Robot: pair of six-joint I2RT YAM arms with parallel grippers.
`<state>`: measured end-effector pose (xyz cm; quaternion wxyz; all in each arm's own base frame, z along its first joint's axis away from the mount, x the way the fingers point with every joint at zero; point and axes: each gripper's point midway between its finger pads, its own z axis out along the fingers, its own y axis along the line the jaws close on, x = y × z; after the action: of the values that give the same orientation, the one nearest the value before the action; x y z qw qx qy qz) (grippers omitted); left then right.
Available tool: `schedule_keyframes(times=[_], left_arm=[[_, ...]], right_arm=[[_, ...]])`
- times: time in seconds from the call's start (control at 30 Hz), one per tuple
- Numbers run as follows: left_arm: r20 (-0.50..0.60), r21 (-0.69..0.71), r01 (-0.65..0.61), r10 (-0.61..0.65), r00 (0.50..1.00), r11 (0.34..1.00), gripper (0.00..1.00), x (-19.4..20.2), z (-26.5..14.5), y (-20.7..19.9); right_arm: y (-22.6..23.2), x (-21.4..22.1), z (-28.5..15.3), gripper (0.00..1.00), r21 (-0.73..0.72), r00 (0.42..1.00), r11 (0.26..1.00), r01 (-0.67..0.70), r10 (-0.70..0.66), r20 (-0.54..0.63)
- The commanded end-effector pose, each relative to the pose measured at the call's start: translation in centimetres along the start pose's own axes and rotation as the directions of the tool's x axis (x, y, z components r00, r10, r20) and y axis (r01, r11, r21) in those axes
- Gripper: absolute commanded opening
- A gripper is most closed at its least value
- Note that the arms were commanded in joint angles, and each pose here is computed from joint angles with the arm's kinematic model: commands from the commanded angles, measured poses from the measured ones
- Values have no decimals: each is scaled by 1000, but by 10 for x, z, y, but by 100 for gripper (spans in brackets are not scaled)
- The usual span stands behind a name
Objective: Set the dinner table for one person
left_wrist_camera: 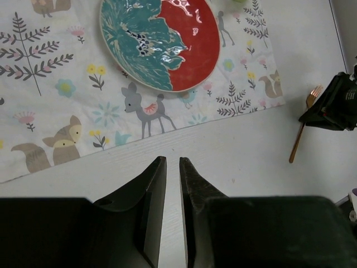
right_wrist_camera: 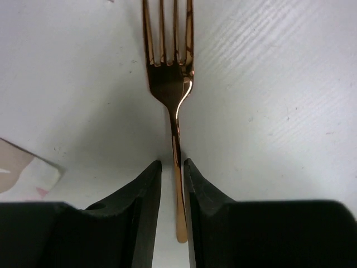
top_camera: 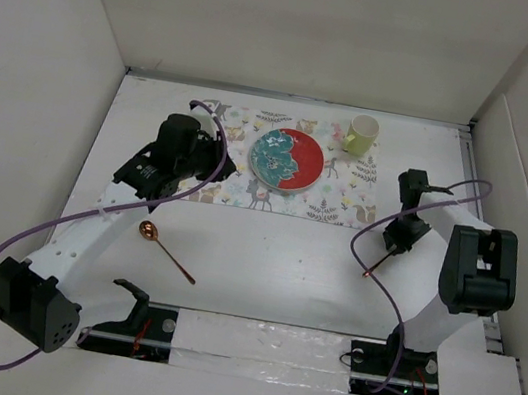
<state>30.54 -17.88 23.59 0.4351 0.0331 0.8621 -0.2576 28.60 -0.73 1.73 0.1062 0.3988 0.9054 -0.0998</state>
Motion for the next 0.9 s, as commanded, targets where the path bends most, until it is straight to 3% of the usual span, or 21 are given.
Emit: schedule_keyframes(times=[0.0, 0.07, 0.2, 0.43, 0.57, 0.6, 0.73, 0.87], left_arm=[[16, -14, -8, 8, 1000, 1000, 14, -1, -8, 1], [19, -25, -11, 11, 1000, 1000, 13, -1, -11, 3], [24, -43, -12, 13, 1000, 999, 13, -1, -14, 6], [40, -70, -14, 17, 999, 997, 14, -5, -19, 10], [47, -86, -14, 18, 999, 996, 13, -6, -21, 12], [55, -89, -14, 19, 998, 996, 14, -9, -23, 12], [65, -106, -14, 21, 998, 994, 14, -12, -28, 13], [71, -112, -12, 20, 997, 994, 13, -17, -34, 12]], right_arm=[[0, -6, 22, 33, 10, 996, 998, 64, -64, 66], [-7, 1, 25, 40, 6, 995, 998, 67, -67, 71], [-3, -2, 18, 40, -18, 995, 998, 55, -54, 79], [-9, 1, 30, 25, 7, 998, 998, 55, -55, 26], [-10, 3, 33, 0, 8, 998, 998, 65, -65, -2], [-9, -1, 31, 0, -2, 999, 999, 48, -48, 6], [6, -24, -10, 0, -118, 993, 992, 42, -29, 112], [36, -32, -82, 0, -232, 974, 960, 155, -109, 200]])
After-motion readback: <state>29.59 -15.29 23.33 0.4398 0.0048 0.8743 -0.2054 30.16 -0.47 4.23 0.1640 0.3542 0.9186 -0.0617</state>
